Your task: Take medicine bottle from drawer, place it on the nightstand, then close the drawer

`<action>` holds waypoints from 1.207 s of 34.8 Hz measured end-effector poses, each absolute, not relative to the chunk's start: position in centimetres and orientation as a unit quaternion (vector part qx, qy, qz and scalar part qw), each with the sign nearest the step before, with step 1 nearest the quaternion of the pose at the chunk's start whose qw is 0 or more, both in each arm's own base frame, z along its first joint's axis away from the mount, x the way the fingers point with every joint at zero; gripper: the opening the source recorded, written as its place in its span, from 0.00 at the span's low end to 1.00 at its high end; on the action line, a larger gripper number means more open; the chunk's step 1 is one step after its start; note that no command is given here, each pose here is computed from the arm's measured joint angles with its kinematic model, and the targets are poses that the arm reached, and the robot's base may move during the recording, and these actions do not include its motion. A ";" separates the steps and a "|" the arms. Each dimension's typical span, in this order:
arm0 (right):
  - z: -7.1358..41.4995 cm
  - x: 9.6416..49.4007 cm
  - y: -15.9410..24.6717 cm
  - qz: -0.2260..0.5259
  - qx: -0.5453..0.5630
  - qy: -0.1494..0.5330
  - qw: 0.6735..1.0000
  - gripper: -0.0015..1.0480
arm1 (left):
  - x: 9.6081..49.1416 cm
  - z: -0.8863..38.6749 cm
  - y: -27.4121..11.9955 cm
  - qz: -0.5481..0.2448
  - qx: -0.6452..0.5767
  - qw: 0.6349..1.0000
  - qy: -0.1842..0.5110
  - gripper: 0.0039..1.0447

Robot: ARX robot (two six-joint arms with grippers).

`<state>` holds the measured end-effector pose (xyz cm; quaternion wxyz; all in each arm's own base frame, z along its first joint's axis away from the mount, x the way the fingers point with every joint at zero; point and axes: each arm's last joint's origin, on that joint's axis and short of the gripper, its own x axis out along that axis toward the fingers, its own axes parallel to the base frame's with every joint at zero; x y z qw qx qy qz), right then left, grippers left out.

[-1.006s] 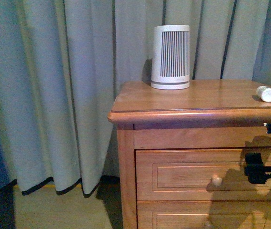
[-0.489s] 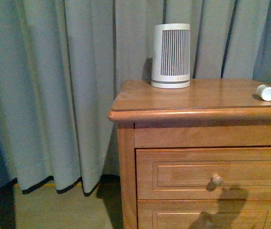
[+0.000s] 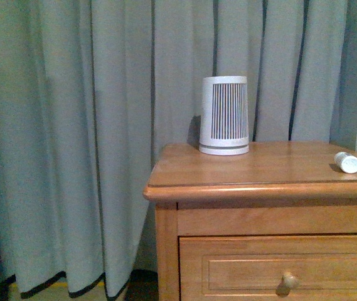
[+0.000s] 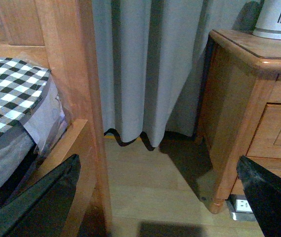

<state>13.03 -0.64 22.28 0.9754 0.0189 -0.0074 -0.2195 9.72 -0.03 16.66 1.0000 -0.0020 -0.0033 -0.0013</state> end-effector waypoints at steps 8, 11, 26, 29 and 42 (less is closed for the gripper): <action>20.2 9.9 0.0 -0.193 0.018 -0.009 0.981 0.93 | 9.7 16.7 0.0 -0.002 -0.002 1.000 -0.003 0.94; 19.2 9.9 0.2 -0.185 0.012 0.012 0.983 0.93 | 9.7 16.7 0.0 -0.001 -0.002 1.000 -0.004 0.94; 18.2 9.8 0.1 0.002 0.004 0.004 1.000 0.50 | 9.7 16.7 0.0 -0.001 -0.002 1.000 -0.004 0.94; 18.1 9.8 0.0 0.001 0.004 0.004 1.000 0.39 | 9.7 16.7 0.0 -0.001 -0.002 1.000 -0.003 0.94; 16.7 9.8 0.0 0.000 0.002 0.000 1.000 0.03 | 9.7 16.7 0.0 -0.002 -0.002 1.000 -0.003 0.94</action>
